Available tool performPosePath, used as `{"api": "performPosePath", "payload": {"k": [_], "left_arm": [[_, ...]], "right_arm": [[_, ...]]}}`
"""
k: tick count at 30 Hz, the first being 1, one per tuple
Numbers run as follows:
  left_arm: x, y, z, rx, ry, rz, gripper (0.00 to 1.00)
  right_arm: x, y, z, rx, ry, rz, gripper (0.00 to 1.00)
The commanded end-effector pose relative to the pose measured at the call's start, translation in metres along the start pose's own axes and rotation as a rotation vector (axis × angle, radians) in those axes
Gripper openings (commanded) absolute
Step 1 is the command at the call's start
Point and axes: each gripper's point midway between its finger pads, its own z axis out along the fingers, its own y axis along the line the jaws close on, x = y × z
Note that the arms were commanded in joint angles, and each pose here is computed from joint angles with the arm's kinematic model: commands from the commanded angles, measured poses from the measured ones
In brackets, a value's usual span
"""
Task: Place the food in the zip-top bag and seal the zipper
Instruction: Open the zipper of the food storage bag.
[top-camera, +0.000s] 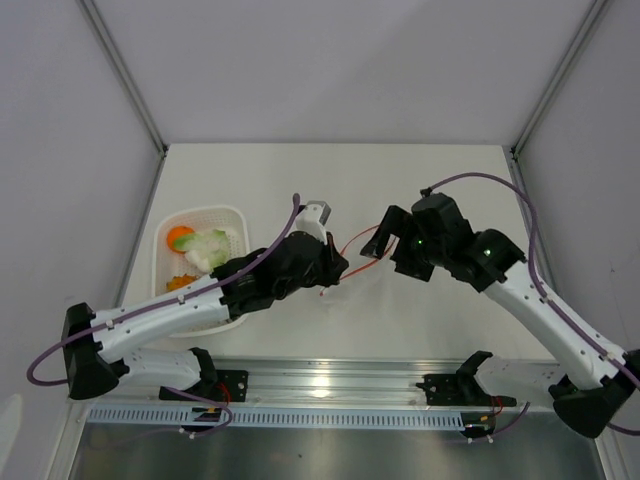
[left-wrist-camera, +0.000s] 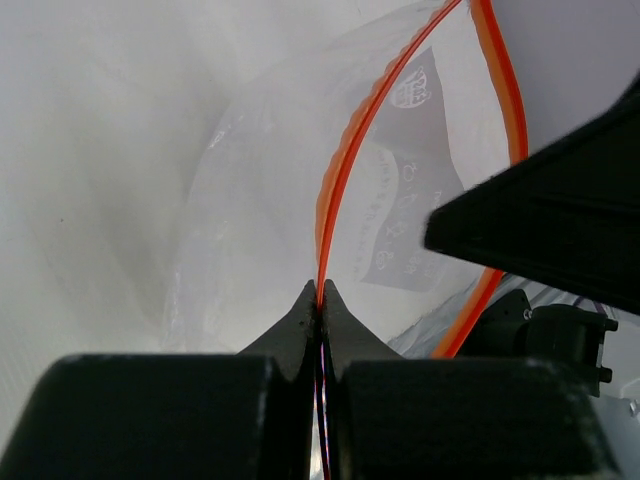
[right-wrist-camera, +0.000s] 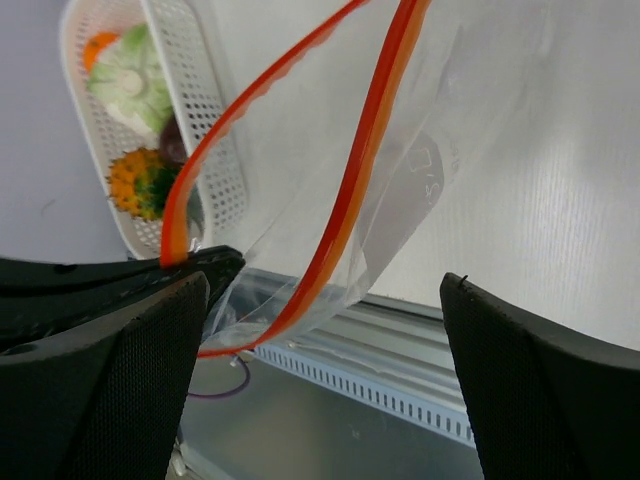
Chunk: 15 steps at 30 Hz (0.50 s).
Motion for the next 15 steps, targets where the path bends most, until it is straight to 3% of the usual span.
{"api": "performPosePath", "payload": {"k": [1,3,7,12,13,15], "left_arm": [[-0.006,-0.009,0.005,0.039,-0.031,-0.036,0.01],[-0.005,-0.01,0.008,0.044,-0.032,-0.04,0.01],[-0.006,-0.011,0.011,0.046,-0.039,-0.042,0.01],[-0.006,-0.015,0.017,0.052,-0.039,-0.043,0.01],[-0.007,-0.015,0.018,0.052,-0.041,-0.044,0.0],[-0.006,-0.015,0.018,0.05,-0.043,-0.047,0.01]], "right_arm": [[0.009,0.008,0.002,0.053,0.08,0.008,0.99],[0.006,-0.007,0.003,0.167,0.052,0.034,0.99],[0.0,-0.013,-0.004,0.213,0.035,0.063,0.99],[0.006,-0.017,0.001,0.218,0.092,0.05,0.78],[0.004,-0.019,0.002,0.224,0.089,0.037,0.65],[0.0,-0.022,0.0,0.24,0.074,0.022,0.58]]}}
